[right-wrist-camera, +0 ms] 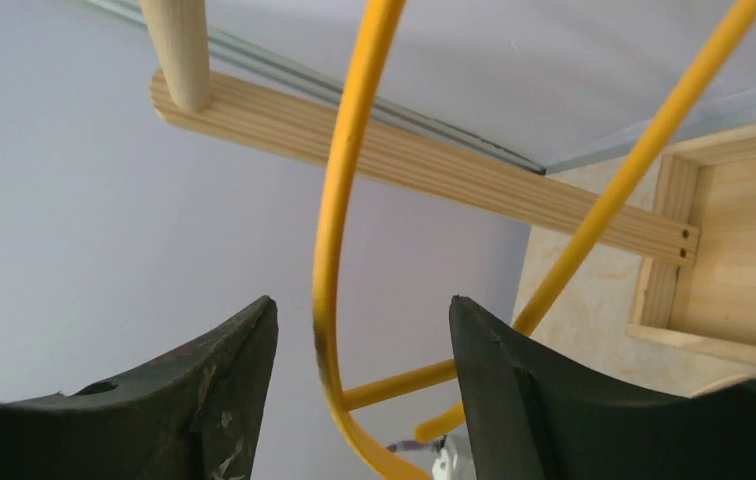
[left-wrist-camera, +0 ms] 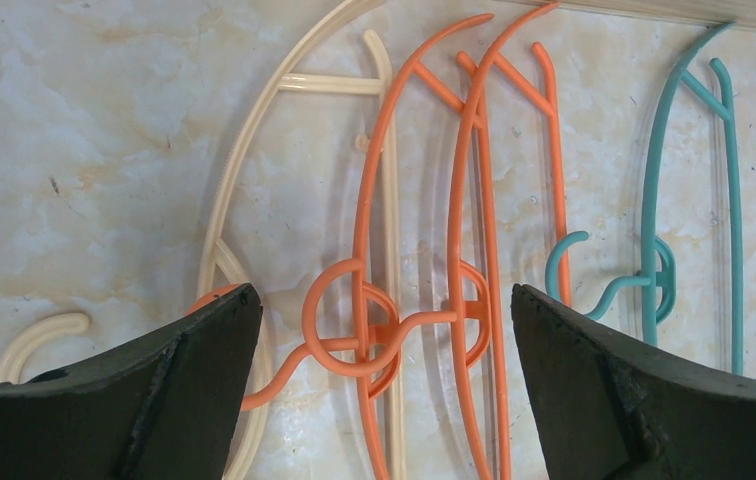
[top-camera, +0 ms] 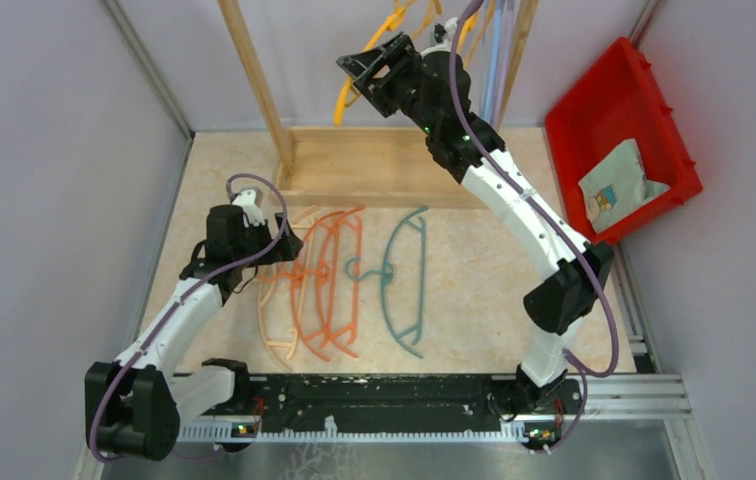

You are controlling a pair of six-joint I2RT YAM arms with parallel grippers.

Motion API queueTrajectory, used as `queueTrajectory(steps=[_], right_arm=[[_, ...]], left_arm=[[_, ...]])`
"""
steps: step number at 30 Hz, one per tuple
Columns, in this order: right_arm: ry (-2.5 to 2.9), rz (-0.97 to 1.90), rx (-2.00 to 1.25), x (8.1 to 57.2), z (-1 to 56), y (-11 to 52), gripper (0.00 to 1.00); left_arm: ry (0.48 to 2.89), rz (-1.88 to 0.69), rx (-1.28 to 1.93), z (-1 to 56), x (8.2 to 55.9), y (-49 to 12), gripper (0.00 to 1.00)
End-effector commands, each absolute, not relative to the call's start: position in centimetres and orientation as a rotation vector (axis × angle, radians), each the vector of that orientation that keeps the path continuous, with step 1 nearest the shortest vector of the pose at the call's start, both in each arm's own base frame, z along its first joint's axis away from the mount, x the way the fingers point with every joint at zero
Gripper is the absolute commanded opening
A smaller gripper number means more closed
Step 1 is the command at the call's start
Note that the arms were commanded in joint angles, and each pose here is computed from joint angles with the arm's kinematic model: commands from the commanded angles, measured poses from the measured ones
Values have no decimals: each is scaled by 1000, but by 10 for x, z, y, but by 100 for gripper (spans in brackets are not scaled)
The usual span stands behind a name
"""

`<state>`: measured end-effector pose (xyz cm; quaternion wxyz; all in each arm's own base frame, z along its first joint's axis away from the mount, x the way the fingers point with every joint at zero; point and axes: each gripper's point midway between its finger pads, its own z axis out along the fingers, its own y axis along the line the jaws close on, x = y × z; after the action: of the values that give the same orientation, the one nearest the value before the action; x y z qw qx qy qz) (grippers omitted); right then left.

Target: Organize the hangers

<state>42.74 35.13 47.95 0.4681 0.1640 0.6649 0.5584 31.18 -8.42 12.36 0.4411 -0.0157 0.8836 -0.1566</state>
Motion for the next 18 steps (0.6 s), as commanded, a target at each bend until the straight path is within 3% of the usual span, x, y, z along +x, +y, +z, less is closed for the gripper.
queueTrajectory(steps=[1,11,18], right_arm=[[1524,1388,384,406,520,333,71],[1621,1070,307,358,507,296,87],[1703,847,92,310,478,296,90]], left_arm=[[2195,-367,-38,121,311,-80,100],[2201,-363,-39,120,311,-80,100],[2212,-358,-37,116,312,-80,100]])
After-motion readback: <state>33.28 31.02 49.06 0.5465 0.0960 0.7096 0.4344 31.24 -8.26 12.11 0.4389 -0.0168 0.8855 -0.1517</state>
